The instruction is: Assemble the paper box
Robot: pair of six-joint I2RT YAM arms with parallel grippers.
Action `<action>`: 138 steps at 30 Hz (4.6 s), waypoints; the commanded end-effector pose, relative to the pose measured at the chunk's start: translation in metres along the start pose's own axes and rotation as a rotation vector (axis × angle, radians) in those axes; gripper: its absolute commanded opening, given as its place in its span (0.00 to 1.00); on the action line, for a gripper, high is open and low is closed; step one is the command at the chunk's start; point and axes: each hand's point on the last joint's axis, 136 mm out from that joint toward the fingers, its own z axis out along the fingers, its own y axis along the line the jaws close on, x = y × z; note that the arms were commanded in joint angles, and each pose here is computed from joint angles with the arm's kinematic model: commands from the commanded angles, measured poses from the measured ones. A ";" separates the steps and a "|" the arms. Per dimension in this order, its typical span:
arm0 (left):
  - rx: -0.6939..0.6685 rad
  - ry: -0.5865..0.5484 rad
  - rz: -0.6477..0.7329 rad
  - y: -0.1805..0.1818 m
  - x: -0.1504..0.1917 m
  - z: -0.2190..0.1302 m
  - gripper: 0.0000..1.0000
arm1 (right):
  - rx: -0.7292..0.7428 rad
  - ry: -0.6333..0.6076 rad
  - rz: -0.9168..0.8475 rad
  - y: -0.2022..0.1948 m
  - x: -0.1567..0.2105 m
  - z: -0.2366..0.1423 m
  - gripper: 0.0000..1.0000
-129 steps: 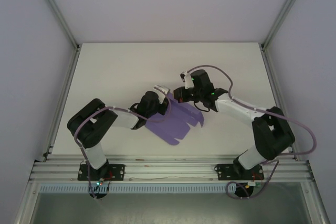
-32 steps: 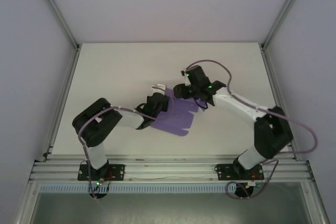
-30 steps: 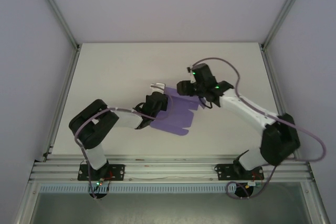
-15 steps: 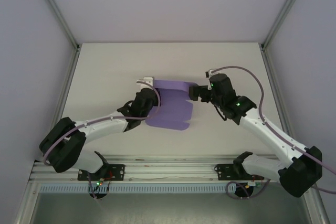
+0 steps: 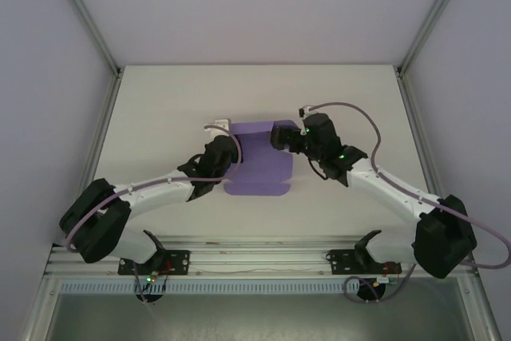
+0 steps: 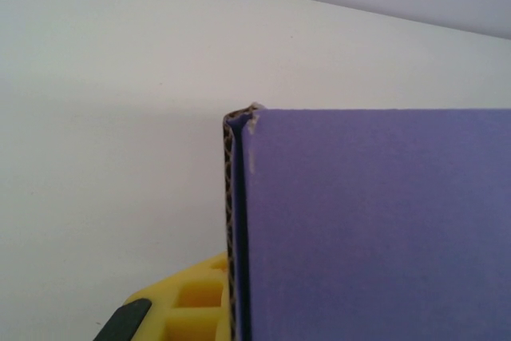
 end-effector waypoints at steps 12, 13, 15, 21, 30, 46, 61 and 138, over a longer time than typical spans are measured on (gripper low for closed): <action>-0.024 -0.023 -0.063 -0.004 -0.007 -0.011 0.00 | 0.234 -0.253 0.090 -0.023 -0.016 -0.028 1.00; -0.034 -0.027 -0.064 -0.002 -0.007 -0.012 0.00 | 0.257 -0.237 0.064 -0.030 -0.011 -0.033 1.00; -0.050 -0.032 -0.068 0.003 -0.008 -0.014 0.00 | 0.305 -0.211 0.061 -0.048 -0.001 -0.041 1.00; -0.059 -0.038 -0.050 0.005 -0.013 -0.018 0.00 | 0.304 -0.180 0.118 -0.081 0.019 -0.063 1.00; -0.036 -0.018 -0.058 -0.002 -0.014 -0.017 0.00 | 0.300 -0.125 0.058 -0.088 0.030 -0.063 1.00; -0.043 0.018 -0.070 -0.005 -0.013 -0.017 0.00 | 0.288 -0.147 0.023 -0.087 0.031 -0.042 1.00; 0.010 0.020 -0.108 -0.012 -0.011 -0.018 0.00 | -0.036 -0.102 -0.031 -0.014 0.015 -0.001 1.00; -0.068 -0.088 -0.117 0.014 -0.026 -0.034 0.00 | 0.023 -0.092 0.121 -0.026 0.008 -0.050 0.71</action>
